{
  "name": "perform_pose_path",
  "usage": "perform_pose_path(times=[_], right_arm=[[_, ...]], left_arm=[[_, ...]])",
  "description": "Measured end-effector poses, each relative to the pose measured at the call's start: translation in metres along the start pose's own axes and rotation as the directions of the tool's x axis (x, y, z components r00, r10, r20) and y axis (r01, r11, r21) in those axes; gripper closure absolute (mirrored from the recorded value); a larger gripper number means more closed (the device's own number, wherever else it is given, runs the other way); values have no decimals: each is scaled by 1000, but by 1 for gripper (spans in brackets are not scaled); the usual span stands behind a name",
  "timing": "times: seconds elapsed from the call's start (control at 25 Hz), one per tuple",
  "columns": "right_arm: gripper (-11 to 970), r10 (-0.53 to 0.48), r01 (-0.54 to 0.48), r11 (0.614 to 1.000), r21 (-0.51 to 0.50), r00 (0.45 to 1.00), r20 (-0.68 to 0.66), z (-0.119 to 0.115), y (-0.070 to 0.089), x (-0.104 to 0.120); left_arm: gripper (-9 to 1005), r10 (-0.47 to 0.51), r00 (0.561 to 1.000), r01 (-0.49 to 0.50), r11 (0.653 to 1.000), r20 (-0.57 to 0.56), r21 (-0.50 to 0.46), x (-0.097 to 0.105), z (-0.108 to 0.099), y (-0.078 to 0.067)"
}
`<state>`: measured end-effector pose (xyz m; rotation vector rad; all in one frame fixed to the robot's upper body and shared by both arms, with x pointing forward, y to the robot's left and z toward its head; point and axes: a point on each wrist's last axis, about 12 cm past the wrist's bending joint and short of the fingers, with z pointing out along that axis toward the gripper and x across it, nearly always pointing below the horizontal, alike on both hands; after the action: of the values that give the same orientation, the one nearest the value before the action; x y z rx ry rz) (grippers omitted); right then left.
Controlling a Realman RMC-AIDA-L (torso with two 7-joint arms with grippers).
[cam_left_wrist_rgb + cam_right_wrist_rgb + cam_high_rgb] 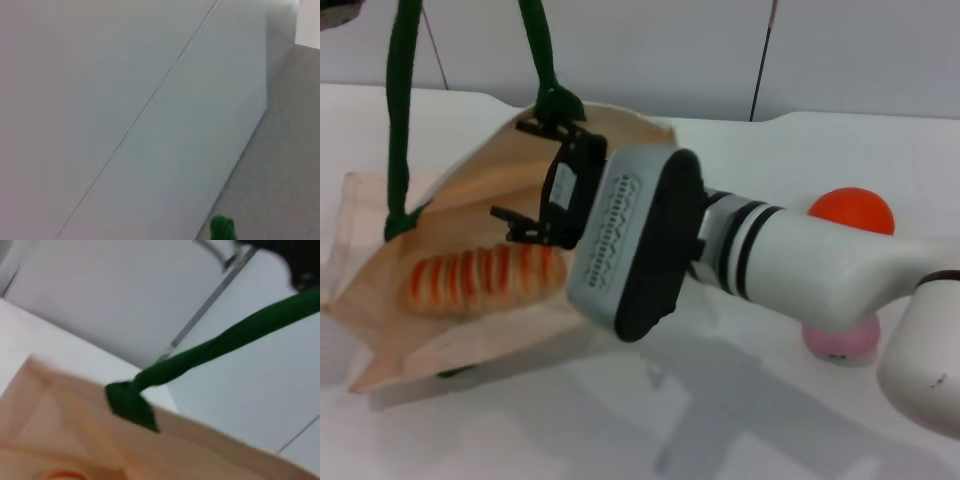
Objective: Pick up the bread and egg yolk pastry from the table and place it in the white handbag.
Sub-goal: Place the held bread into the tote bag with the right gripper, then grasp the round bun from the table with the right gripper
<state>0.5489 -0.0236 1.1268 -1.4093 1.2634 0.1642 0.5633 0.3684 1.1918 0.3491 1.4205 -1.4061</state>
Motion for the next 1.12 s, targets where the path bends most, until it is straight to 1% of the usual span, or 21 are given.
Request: perform_pose_path(times=[0.04,0.2,0.32,0.4,0.48,0.6,0.76,0.92,1.04,1.12], right_arm=[[154,10,-10,1000,24,1000,1,-3,-4,2],[48,28,-28,999,41,1000,0,-5,-7,4],[52,55,-55,997,58,998,6,-10,-6,5],[55,79,-79,994,78,997,10,-15,-9,5],[56,109,-109,988,107,994,6,-21,-14,8],[57,163,-158,975,157,986,-20,-32,-23,19],[58,225,-206,961,185,970,-88,-43,-32,32],[59,264,-235,952,194,955,-139,-49,-38,40],[60,288,-250,952,178,930,-229,-50,-44,53],[61,294,-257,953,160,913,-283,-50,-45,59]], left_arm=[[867,-1,1000,1,1000,1,-1,0,0,0],[867,2,1000,-2,1000,17,6,-1,-1,-1],[867,8,999,-8,1000,46,-5,-3,-5,-1],[867,14,997,-12,1000,71,-25,-4,-10,0],[867,16,996,-12,999,88,-52,-5,-15,1],[867,16,994,-4,994,107,-108,-4,-22,5],[867,19,992,0,988,121,-157,-3,-27,9],[867,28,989,3,979,146,-206,-4,-32,14],[867,29,987,9,973,157,-232,-3,-33,17],[867,30,987,9,971,159,-240,-2,-33,18]])
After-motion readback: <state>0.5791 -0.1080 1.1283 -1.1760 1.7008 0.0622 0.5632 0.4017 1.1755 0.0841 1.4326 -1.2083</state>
